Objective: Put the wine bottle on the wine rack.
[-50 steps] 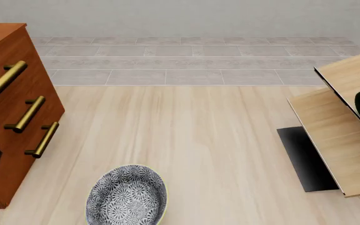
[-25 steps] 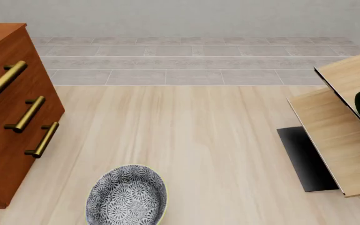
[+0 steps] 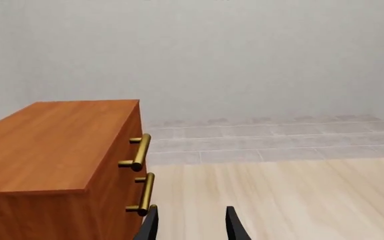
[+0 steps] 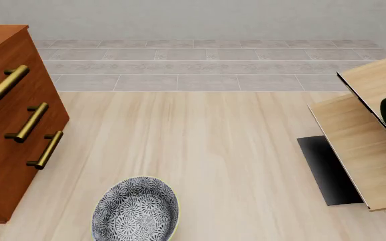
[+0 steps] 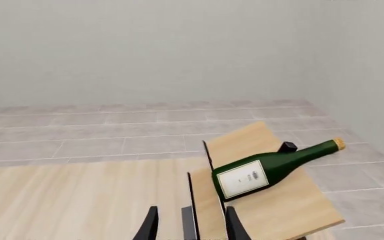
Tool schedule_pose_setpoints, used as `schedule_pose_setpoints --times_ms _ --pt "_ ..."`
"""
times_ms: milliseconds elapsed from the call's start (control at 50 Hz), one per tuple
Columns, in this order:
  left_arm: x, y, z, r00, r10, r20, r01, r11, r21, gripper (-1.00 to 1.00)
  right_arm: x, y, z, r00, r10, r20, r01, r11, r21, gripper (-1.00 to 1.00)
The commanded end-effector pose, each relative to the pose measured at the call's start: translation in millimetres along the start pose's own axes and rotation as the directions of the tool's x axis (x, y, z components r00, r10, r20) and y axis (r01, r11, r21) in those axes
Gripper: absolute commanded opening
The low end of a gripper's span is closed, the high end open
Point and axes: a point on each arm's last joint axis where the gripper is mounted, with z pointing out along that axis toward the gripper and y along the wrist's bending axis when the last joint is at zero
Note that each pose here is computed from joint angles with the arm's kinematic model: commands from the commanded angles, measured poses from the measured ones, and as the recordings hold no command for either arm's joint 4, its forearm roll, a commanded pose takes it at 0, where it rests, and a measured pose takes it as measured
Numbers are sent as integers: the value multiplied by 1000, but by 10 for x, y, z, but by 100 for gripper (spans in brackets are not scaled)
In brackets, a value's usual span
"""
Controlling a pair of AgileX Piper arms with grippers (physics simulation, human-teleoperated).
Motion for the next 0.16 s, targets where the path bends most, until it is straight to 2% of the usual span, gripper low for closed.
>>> schedule_pose_setpoints --times_ms 20,160 --pt "-58 1 -27 1000 3 2 -3 1000 0 100 27 3 -63 1000 -5 0 5 1000 -27 100" --pt "-109 3 -49 1000 10 10 -10 1000 -6 100 8 1 -115 1000 -21 -4 21 999 -32 100"
